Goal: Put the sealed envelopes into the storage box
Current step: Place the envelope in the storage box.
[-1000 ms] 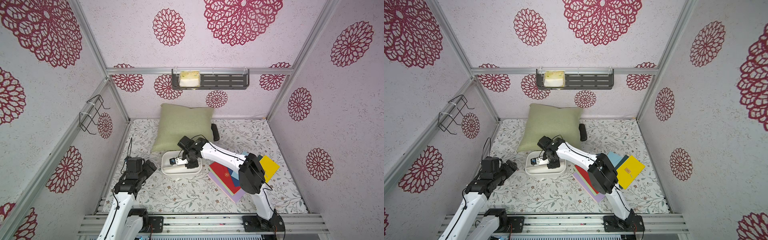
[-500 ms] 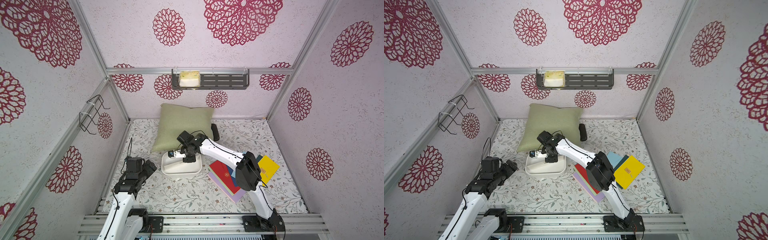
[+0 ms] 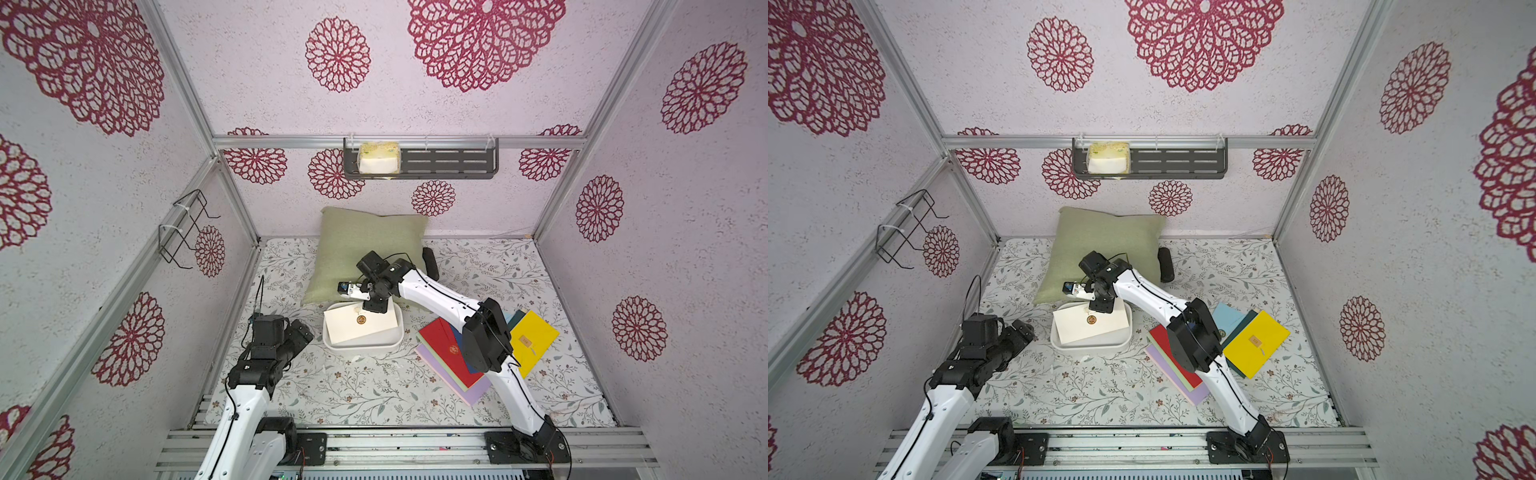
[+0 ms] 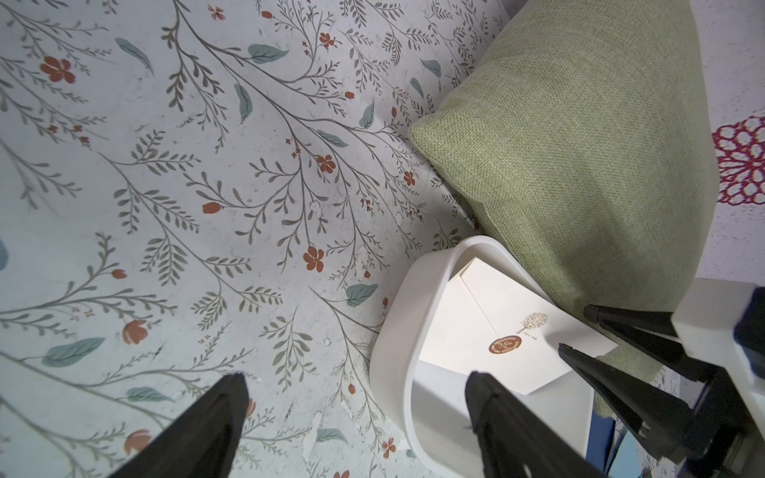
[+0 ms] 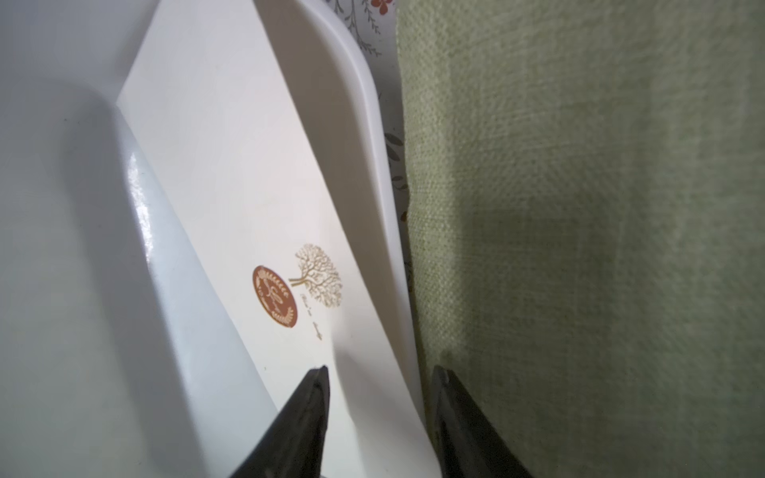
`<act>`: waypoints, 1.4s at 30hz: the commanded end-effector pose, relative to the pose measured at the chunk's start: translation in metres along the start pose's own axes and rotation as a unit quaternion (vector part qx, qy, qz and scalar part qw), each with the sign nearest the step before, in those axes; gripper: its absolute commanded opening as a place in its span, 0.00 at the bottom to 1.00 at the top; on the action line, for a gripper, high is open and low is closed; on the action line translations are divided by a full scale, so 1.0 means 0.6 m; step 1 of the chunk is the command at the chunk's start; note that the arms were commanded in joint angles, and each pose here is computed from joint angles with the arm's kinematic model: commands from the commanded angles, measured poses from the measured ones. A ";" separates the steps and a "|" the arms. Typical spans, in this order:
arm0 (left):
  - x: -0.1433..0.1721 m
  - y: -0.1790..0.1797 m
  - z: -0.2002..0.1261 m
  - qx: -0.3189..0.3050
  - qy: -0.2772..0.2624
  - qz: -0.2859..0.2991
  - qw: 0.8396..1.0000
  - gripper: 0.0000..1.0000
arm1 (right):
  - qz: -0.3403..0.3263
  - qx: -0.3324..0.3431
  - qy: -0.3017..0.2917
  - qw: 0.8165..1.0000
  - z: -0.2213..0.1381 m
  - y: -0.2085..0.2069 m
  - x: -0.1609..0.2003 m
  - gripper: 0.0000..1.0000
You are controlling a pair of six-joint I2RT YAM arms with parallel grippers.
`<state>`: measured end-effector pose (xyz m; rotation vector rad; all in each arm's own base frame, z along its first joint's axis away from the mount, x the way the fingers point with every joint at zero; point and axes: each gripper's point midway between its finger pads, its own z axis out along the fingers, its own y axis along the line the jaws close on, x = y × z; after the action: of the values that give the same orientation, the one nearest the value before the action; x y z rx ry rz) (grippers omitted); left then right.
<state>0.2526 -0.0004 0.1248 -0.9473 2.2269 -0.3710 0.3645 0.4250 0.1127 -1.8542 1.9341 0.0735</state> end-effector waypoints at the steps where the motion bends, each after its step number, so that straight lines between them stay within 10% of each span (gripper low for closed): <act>1: -0.003 -0.002 0.000 0.007 -0.004 0.003 1.000 0.90 | 0.040 0.001 -0.009 0.999 -0.020 -0.009 -0.009 0.47; 42: 0.040 -0.063 0.019 0.082 0.067 0.039 0.994 0.81 | 0.130 -0.029 -0.004 0.991 -0.053 -0.015 0.049 0.40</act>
<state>0.2617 -0.0406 0.1112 -0.8175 2.3398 -0.5685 0.3557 0.3921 0.0889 -1.6970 2.2430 0.2274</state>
